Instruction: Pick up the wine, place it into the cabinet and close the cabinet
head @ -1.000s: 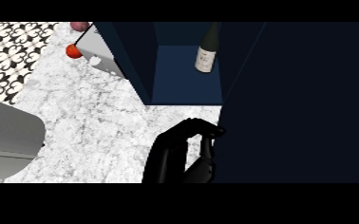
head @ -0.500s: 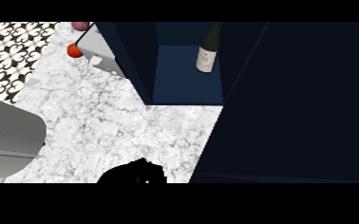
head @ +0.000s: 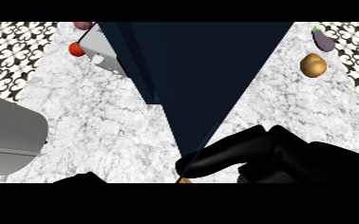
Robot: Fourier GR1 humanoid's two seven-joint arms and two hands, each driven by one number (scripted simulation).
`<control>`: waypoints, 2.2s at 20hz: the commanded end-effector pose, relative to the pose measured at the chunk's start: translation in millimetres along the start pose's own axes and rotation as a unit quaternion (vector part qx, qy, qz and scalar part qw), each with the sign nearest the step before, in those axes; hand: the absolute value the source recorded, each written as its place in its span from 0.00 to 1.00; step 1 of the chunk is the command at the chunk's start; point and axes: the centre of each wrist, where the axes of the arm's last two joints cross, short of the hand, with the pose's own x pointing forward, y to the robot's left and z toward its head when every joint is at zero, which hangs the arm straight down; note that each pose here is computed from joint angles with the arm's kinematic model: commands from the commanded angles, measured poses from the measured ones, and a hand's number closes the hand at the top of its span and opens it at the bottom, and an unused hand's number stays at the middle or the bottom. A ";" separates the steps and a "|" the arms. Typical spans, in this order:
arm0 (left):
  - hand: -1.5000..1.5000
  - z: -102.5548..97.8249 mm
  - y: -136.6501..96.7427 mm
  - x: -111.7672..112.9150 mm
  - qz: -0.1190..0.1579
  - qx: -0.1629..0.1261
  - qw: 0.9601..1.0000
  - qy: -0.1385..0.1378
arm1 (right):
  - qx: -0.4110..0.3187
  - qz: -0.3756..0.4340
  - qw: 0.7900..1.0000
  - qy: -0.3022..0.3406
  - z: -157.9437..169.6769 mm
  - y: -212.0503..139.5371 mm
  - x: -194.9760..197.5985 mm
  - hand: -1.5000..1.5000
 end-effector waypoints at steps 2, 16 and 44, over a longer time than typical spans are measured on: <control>1.00 17.5 39.4 19.6 -0.003 0.008 1.000 -0.011 | 0.068 -0.034 0.997 0.005 -16.7 30.1 8.0 1.00; 1.00 17.5 117.7 82.2 -0.010 -0.017 1.000 -0.011 | 0.027 0.060 0.998 -0.002 -128.4 94.3 -11.6 1.00; 1.00 17.0 144.5 109.3 -0.006 -0.015 0.999 -0.028 | -0.132 0.136 0.978 0.089 -229.5 -45.2 -146.2 1.00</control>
